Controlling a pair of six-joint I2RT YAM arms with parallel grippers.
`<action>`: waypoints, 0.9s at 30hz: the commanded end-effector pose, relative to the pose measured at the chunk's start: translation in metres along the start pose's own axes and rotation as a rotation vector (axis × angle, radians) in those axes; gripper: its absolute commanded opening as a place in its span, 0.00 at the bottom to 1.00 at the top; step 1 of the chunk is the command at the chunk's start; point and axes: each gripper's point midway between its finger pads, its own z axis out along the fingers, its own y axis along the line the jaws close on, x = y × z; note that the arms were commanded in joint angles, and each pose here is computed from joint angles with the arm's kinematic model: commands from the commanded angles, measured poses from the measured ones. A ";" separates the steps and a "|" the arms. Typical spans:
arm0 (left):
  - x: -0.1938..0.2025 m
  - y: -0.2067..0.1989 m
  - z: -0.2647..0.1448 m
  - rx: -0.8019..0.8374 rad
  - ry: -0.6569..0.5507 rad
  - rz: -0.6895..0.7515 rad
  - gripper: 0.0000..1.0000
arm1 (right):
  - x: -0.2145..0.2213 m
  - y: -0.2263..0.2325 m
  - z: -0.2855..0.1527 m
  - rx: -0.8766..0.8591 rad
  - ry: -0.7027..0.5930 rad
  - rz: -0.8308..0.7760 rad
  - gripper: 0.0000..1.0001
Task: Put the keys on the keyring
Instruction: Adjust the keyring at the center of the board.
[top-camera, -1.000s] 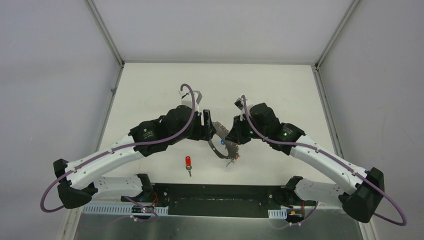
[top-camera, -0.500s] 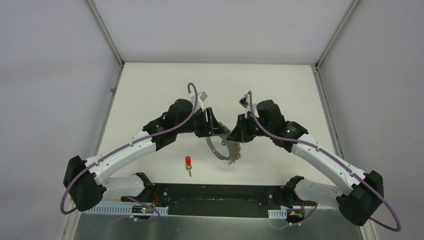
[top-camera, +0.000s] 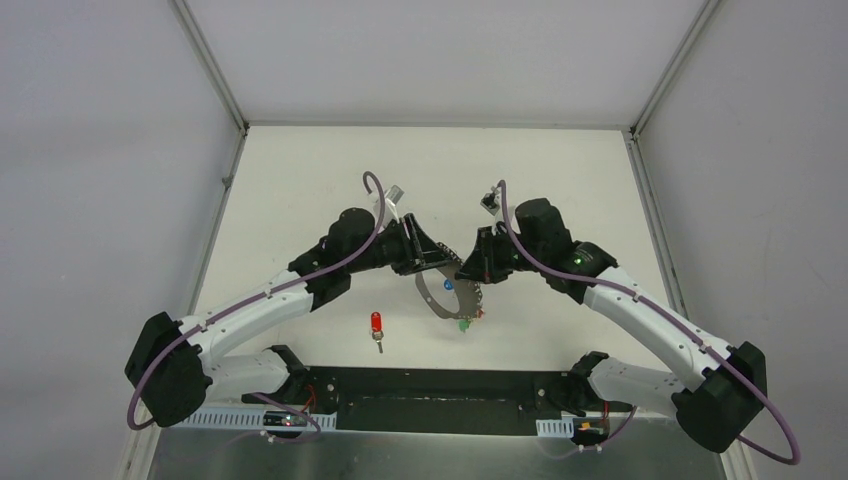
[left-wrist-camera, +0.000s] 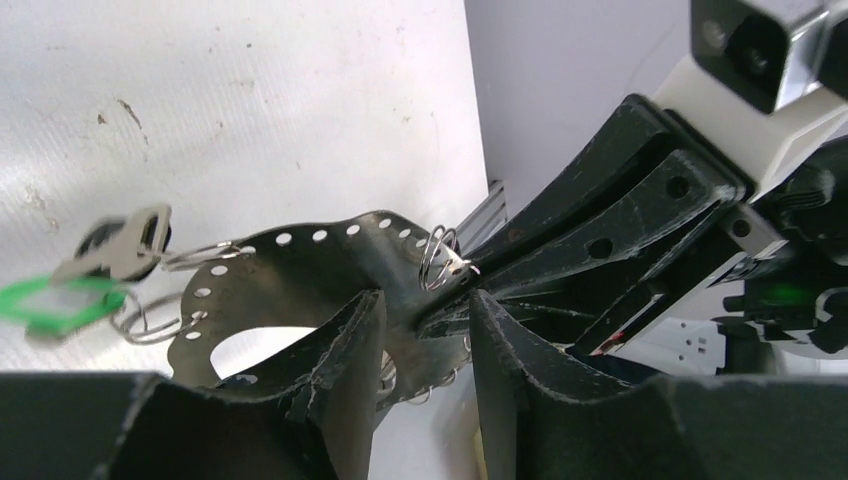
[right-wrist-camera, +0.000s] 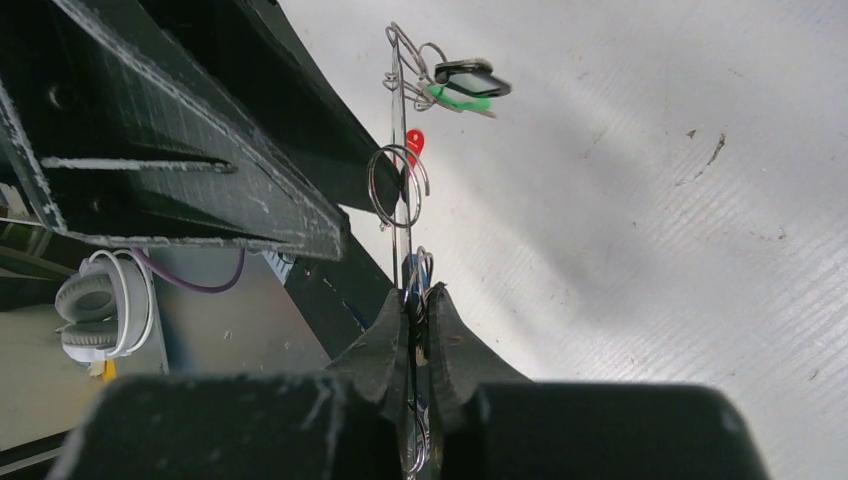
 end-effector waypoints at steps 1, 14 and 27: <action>-0.022 -0.015 -0.005 0.060 -0.100 0.002 0.38 | -0.018 0.029 -0.005 -0.115 -0.052 -0.035 0.00; -0.031 -0.030 -0.003 0.097 -0.116 0.035 0.31 | -0.020 0.031 -0.003 -0.126 -0.040 -0.032 0.00; -0.026 -0.017 0.001 0.013 -0.072 0.025 0.25 | -0.019 0.030 0.000 -0.126 -0.029 -0.023 0.00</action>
